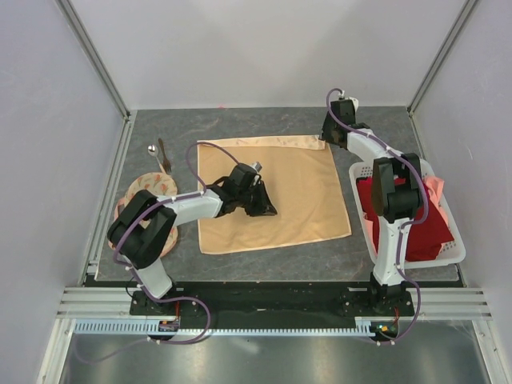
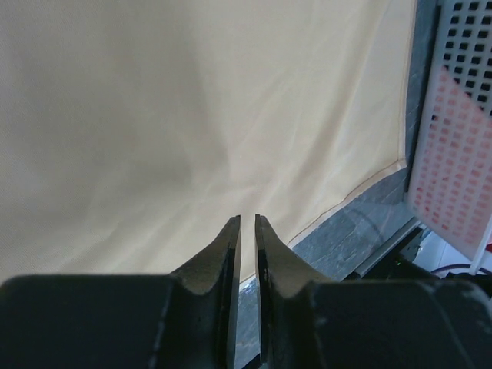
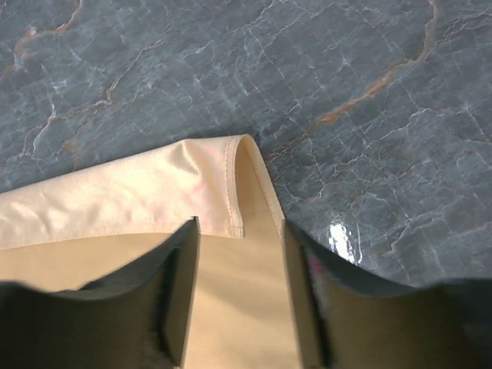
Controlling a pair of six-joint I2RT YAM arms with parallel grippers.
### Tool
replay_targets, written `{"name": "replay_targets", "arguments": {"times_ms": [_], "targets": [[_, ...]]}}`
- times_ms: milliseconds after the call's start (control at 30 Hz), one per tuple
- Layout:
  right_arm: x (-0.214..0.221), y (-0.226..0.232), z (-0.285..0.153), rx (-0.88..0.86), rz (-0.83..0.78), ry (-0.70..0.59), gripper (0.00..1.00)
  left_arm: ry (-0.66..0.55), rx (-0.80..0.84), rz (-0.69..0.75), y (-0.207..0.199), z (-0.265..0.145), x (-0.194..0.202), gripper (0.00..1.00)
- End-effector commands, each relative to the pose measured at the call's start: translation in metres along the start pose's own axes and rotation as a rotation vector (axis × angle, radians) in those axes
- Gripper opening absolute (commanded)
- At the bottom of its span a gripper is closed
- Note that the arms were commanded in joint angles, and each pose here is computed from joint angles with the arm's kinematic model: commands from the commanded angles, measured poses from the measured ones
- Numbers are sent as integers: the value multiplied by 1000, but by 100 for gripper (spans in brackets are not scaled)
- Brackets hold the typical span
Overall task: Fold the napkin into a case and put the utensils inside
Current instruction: Flatten out the crumpled napkin at the center of the board.
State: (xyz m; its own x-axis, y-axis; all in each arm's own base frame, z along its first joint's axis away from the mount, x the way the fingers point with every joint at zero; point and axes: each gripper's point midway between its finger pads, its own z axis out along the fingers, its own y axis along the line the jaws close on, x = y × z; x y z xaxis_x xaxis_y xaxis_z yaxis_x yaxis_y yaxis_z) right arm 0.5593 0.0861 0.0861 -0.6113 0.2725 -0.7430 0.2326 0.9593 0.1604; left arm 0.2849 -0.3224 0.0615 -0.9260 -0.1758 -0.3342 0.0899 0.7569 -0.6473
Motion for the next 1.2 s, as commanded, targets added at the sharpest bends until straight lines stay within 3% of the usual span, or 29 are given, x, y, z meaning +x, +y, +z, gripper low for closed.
{"name": "replay_targets", "arguments": {"times_ms": [0, 400, 567, 700, 800, 1067, 1167], "targets": [[3, 17, 11, -101, 10, 10, 51, -2, -9, -23, 8, 3, 12, 18], [29, 13, 36, -99, 9, 51, 49, 13, -26, -16, 16, 3, 20, 18], [33, 15, 38, -114, 22, 43, 36, 24, -36, -19, 21, 5, 24, 18], [21, 22, 42, -137, 86, -1, 20, 26, -48, -24, 26, 7, 26, 18], [1, 35, 50, -200, 227, -47, 0, 24, -64, -30, 32, 7, 30, 18], [-68, 55, 70, -422, 667, -216, 0, 6, -70, -17, 32, 2, 27, 18], [-82, 64, 67, -541, 757, -243, 9, -13, -61, -10, 25, -2, 19, 18]]}}
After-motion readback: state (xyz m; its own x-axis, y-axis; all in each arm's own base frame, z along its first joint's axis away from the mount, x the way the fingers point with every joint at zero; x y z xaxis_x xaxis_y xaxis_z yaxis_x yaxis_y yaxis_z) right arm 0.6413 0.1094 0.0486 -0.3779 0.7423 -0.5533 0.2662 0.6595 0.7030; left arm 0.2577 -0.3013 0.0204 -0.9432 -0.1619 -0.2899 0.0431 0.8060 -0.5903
